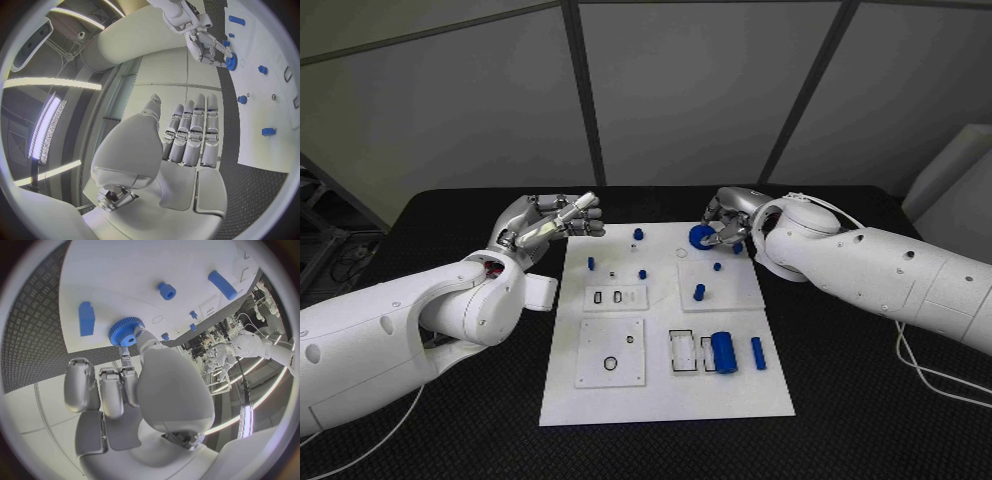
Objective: Assemble the parts on the task board
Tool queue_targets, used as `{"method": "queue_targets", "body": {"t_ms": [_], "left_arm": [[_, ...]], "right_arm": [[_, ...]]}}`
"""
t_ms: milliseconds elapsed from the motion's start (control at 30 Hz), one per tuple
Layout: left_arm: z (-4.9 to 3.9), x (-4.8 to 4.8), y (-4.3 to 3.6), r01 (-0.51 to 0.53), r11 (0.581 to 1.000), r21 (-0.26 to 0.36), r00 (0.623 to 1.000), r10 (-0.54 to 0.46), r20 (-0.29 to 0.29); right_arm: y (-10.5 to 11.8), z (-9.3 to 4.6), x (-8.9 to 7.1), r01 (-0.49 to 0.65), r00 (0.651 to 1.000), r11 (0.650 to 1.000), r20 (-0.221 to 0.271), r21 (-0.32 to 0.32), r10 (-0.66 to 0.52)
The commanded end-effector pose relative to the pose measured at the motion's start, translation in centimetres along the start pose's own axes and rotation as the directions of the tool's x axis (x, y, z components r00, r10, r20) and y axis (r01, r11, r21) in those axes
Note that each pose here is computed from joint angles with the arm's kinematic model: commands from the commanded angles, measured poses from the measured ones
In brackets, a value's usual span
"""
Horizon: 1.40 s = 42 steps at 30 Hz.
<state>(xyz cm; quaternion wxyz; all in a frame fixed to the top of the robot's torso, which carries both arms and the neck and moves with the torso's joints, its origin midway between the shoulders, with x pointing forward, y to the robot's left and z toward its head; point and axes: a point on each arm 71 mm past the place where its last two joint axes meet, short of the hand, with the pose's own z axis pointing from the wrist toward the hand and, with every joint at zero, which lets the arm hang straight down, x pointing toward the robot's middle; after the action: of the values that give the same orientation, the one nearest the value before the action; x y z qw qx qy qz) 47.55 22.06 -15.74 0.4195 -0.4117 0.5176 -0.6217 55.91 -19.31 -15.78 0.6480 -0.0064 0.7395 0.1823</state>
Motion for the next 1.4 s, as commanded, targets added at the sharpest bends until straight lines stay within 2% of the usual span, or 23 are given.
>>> {"method": "queue_targets", "body": {"t_ms": [33,267,467,667,933,1400], "left_arm": [[0.04,0.12,-0.11,0.002,1.000,0.005,1.000,-0.002,-0.013],[0.04,0.14,-0.09,0.003,1.000,0.004,1.000,-0.002,-0.014],[0.03,0.17,-0.08,0.003,1.000,0.003,1.000,-0.003,-0.015],[0.09,0.18,-0.05,0.003,1.000,0.004,1.000,-0.003,-0.014],[0.18,0.27,-0.02,0.003,1.000,0.005,1.000,-0.003,-0.014],[0.24,0.25,-0.01,0.002,1.000,0.006,1.000,-0.002,-0.011]], "right_arm": [[0.5,-0.1,-0.3,0.025,0.998,0.999,0.052,-0.023,-0.024],[2.6,-0.7,-0.6,0.013,0.995,0.995,0.100,-0.099,-0.003],[5.6,-1.5,-0.7,0.038,0.990,0.987,0.140,-0.158,-0.015],[9.1,-1.2,-0.3,0.056,0.985,0.976,0.171,-0.213,-0.019],[12.0,-0.2,0.7,0.053,0.989,0.968,0.150,-0.247,-0.016],[13.4,0.8,2.2,0.052,0.995,0.967,0.095,-0.248,-0.029]]}}
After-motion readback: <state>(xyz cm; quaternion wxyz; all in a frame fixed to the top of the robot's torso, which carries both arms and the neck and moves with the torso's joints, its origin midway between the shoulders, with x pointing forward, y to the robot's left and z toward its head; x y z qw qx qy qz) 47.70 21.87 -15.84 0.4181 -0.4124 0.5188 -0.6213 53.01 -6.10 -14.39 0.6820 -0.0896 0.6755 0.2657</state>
